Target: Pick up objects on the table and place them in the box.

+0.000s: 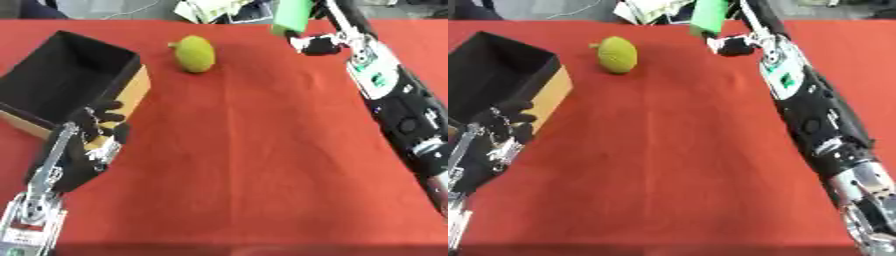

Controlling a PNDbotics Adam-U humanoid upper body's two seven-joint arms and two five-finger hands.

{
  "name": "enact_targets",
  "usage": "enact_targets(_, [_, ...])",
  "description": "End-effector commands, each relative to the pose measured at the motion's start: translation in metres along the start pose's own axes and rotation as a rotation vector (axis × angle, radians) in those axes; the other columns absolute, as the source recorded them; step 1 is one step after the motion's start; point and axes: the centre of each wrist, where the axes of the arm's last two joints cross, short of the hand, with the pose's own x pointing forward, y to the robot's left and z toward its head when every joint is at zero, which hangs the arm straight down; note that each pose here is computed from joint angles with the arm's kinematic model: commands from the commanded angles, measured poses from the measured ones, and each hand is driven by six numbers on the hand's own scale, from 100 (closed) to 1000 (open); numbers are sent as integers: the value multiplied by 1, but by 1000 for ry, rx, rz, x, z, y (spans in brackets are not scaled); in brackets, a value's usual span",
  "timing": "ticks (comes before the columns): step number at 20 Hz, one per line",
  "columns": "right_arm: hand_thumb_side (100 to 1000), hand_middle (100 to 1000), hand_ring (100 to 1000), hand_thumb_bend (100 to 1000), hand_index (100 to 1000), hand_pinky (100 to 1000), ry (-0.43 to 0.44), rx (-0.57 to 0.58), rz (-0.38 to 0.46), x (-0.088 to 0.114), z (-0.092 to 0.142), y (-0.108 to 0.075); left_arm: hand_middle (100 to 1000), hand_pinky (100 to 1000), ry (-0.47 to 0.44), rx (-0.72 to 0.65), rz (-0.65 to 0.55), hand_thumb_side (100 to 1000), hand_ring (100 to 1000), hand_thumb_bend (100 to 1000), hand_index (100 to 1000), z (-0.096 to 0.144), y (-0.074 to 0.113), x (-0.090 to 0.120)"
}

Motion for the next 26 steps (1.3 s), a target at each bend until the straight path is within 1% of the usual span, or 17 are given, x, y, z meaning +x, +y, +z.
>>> enact_targets(1, [100, 460, 656, 100, 567, 675, -62, -10, -11, 17, -13, -20, 778, 620, -20, -9, -5, 530, 761, 356, 811, -2, 1, 5])
enact_targets(3, [100, 460, 656, 100, 567, 675, -65, -7, -16, 19, -13, -21, 778, 620, -20, -9, -5, 530, 761, 356, 811, -2, 1, 5])
enact_targets(4, [100, 475, 664, 100, 588, 690, -68, -6, -17, 20, -14, -22, 778, 620, -20, -11, -4, 531, 761, 356, 811, -2, 1, 4])
enact_targets(5, [100, 479, 666, 100, 594, 694, -105, 3, -17, 30, -20, -20, 778, 620, -17, -23, -2, 532, 762, 356, 811, -1, -1, 4])
enact_targets(8, [100, 492, 676, 100, 611, 709, -309, 56, 8, 89, -47, -11, 778, 620, -24, -63, -2, 533, 762, 356, 811, -4, -6, 4])
enact_targets(9, [100, 498, 679, 100, 618, 712, -363, 84, 23, 105, -54, -6, 778, 620, -28, -69, -2, 533, 762, 356, 811, -5, -6, 5])
enact_targets(10, [100, 501, 681, 100, 622, 715, -409, 116, 36, 119, -61, -1, 778, 620, -32, -76, -3, 533, 762, 356, 811, -6, -7, 6])
enact_targets(12, [100, 509, 687, 100, 631, 721, -463, 169, 49, 136, -70, 8, 778, 620, -40, -90, -4, 533, 762, 355, 811, -8, -8, 7])
enact_targets(15, [102, 520, 698, 100, 643, 727, -508, 246, 66, 148, -74, 23, 778, 621, -53, -117, -1, 535, 762, 354, 811, -11, -11, 9])
enact_targets(20, [170, 561, 724, 100, 682, 742, -546, 385, 93, 156, -73, 49, 778, 621, -59, -133, 0, 535, 762, 354, 811, -12, -13, 10])
enact_targets(21, [150, 570, 729, 100, 696, 744, -546, 415, 95, 156, -72, 55, 778, 621, -60, -134, 0, 535, 762, 354, 811, -13, -13, 11])
enact_targets(22, [197, 579, 732, 100, 709, 746, -546, 441, 97, 156, -72, 59, 778, 621, -61, -135, 0, 535, 761, 354, 811, -13, -13, 11])
enact_targets(24, [204, 584, 735, 100, 723, 747, -541, 483, 105, 158, -71, 63, 778, 621, -61, -139, 0, 536, 761, 354, 811, -14, -14, 11])
enact_targets(26, [224, 594, 737, 100, 754, 747, -534, 509, 115, 162, -72, 63, 779, 622, -62, -145, 1, 537, 762, 353, 811, -14, -15, 11])
